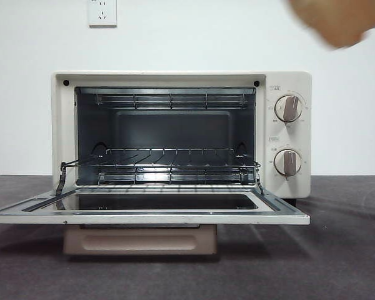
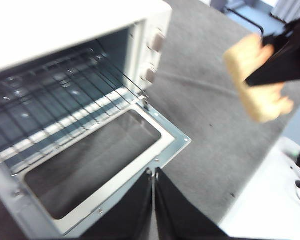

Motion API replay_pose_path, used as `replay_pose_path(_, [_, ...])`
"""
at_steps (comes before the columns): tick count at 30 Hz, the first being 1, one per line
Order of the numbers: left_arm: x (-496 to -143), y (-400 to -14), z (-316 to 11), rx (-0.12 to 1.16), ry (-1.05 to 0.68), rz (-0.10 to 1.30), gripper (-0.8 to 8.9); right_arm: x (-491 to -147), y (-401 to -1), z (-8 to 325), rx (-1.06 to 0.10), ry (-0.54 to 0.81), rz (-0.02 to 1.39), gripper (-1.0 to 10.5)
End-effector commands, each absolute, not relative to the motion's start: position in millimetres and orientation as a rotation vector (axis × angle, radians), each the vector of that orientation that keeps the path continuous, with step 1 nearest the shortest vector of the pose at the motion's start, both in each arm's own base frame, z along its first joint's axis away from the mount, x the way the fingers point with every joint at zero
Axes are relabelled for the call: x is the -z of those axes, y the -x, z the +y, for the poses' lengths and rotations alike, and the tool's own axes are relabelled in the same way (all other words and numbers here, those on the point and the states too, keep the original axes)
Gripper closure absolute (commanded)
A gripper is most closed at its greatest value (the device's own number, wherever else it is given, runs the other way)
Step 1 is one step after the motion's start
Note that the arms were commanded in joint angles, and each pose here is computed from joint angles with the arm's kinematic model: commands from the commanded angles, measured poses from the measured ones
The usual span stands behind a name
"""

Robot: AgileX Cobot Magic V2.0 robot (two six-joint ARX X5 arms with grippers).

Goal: The left arm flap open the oven, the right arm pick bread and place it into oven, the left arm flap close the oven

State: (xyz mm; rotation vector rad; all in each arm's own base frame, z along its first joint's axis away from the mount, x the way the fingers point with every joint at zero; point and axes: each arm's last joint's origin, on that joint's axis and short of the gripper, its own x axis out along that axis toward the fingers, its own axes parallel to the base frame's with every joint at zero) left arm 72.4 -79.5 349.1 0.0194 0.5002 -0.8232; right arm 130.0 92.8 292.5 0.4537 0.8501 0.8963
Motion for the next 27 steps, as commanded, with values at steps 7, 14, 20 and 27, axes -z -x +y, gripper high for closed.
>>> replay_pose_path(7, [-349.5,-51.2,-56.1,0.779,0.011,0.499,8.03,-274.1,-174.9,150.0,-0.855,-0.523,0.857,7.9])
replay_pose_path(14, [-347.7,-46.5,-51.0,0.774,0.02,0.514,8.03,-255.3,-213.4,178.0,-0.762,-0.559,0.839,7.9])
replay_pose_path(20, [-348.1,-46.6,-51.1,0.775,0.022,0.511,8.03,-249.3,-243.2,198.8,-0.674,-0.54,0.841,7.9])
replay_pose_path(27, [-347.6,-46.3,-50.9,0.771,0.029,0.52,8.03,-251.0,-269.2,217.2,-0.554,-0.523,0.846,7.9])
